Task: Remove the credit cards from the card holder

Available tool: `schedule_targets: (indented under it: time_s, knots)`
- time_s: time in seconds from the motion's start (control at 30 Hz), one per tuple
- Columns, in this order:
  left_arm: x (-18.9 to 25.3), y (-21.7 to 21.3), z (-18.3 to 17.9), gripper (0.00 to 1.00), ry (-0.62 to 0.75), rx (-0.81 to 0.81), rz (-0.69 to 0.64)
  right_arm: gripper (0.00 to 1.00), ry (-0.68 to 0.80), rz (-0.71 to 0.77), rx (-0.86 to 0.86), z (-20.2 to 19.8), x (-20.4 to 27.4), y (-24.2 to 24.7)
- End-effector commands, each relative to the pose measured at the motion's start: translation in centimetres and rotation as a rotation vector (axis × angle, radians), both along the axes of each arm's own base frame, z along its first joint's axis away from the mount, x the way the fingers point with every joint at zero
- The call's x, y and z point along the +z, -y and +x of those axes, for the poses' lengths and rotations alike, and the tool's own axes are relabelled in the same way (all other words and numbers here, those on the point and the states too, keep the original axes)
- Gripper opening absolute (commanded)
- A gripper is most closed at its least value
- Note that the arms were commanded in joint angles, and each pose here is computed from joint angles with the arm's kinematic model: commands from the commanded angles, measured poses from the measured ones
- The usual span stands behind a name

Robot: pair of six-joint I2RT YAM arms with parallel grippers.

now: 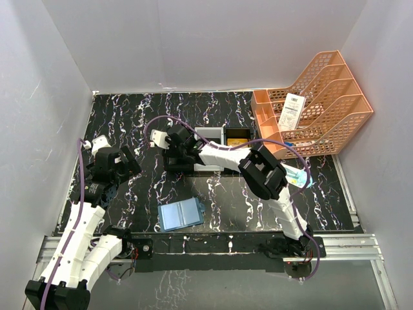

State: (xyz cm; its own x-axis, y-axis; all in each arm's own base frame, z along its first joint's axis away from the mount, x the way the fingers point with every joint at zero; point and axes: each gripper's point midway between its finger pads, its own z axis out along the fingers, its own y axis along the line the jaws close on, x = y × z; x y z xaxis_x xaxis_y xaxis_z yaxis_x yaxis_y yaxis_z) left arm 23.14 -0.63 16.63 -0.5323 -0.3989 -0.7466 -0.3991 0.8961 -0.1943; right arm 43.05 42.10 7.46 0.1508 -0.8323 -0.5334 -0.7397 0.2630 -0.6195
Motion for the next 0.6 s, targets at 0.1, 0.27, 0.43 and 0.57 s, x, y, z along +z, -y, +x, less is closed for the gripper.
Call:
schedule_targets:
  time_s: [0.1, 0.27, 0.43, 0.57]
  knots:
    - [0.6, -0.3, 0.0, 0.99, 0.007, 0.011, 0.008, 0.64, 0.114, 0.366, -0.055, 0.2, 14.6, -1.2]
    - [0.5, -0.7, -0.2, 0.99, 0.001, 0.037, 0.018, 0.69, -0.042, 0.676, -0.271, -2.4, 18.4, 1.3]
    - [0.6, -1.4, -0.4, 0.99, -0.005, 0.084, 0.029, 0.71, -0.393, 0.863, -0.621, -6.6, 15.6, 4.4]
    - [0.5, -1.8, -0.4, 0.99, -0.008, 0.109, 0.036, 0.68, -0.655, 0.895, -0.714, -12.4, 12.6, 4.7]
